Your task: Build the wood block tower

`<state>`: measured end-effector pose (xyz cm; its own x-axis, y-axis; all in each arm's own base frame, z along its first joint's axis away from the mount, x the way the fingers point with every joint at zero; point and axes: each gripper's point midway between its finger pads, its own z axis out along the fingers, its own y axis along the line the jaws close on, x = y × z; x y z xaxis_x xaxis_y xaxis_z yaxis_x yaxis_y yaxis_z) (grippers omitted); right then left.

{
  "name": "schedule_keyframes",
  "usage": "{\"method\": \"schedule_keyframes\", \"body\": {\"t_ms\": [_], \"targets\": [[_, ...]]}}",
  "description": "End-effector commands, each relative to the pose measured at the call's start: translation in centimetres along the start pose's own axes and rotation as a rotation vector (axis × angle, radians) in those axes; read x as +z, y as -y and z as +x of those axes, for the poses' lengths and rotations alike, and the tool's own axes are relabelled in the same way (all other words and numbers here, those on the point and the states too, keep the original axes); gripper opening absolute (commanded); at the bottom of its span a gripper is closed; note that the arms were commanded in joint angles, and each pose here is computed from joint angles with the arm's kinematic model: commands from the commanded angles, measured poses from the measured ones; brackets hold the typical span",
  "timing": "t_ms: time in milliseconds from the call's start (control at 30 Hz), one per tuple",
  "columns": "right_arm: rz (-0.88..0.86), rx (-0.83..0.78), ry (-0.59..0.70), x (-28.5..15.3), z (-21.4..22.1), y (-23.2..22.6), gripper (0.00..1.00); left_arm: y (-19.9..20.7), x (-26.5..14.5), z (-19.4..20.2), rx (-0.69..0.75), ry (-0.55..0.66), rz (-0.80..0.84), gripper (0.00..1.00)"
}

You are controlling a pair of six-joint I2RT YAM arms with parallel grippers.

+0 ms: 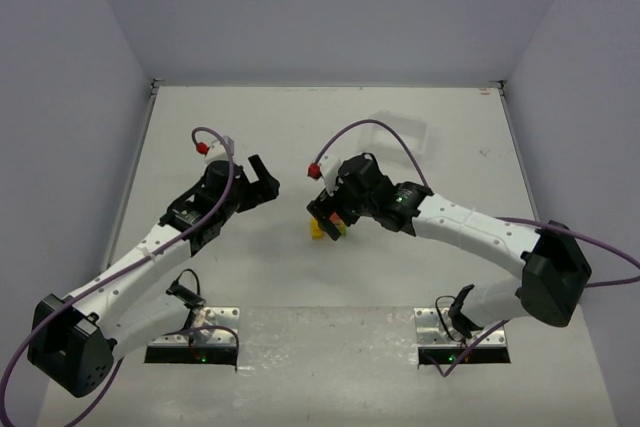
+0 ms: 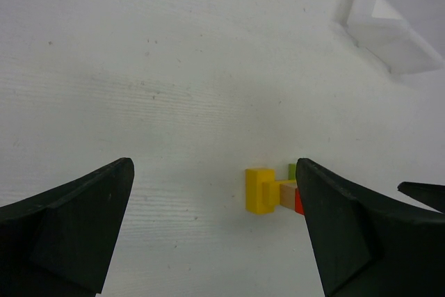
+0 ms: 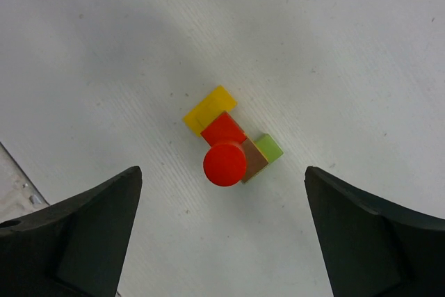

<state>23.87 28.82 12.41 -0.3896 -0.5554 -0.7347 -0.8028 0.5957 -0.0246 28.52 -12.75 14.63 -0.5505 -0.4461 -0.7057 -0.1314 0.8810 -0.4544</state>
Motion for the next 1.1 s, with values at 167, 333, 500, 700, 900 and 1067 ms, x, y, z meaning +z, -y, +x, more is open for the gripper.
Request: {"method": "schedule_keyframes", "body": {"t_ms": [167, 333, 500, 700, 900, 1067], "targets": [[0.138, 0.166, 0.229, -7.0, -5.8, 2.2, 0.99, -0.3, -0.3, -1.7, -0.018, 0.066, -0.007, 1.00], [0.375, 0.484, 0.211, -9.8, -1.0, 9.5, 0.99, -1.1, -0.2, -2.0, -0.032, 0.097, -0.036, 1.00], [0.556, 0.746, 0.102, -10.0, 8.2, 13.4, 0.99, -2.9, -0.2, -2.1, -0.057, 0.123, -0.111, 1.00], [0.708, 0.865, 0.093, -10.9, 13.7, 14.0, 0.99, -4.8, -0.9, -1.3, -0.091, 0.131, -0.162, 1.00], [0.764, 0.920, 0.133, -11.4, 15.6, 13.8, 0.99, -6.5, -2.0, -0.6, -0.113, 0.138, -0.217, 1.00], [0.813, 0.960, 0.155, -12.1, 16.1, 14.1, 0.99, -6.6, -2.2, -0.7, -0.113, 0.150, -0.211, 1.00]]}}
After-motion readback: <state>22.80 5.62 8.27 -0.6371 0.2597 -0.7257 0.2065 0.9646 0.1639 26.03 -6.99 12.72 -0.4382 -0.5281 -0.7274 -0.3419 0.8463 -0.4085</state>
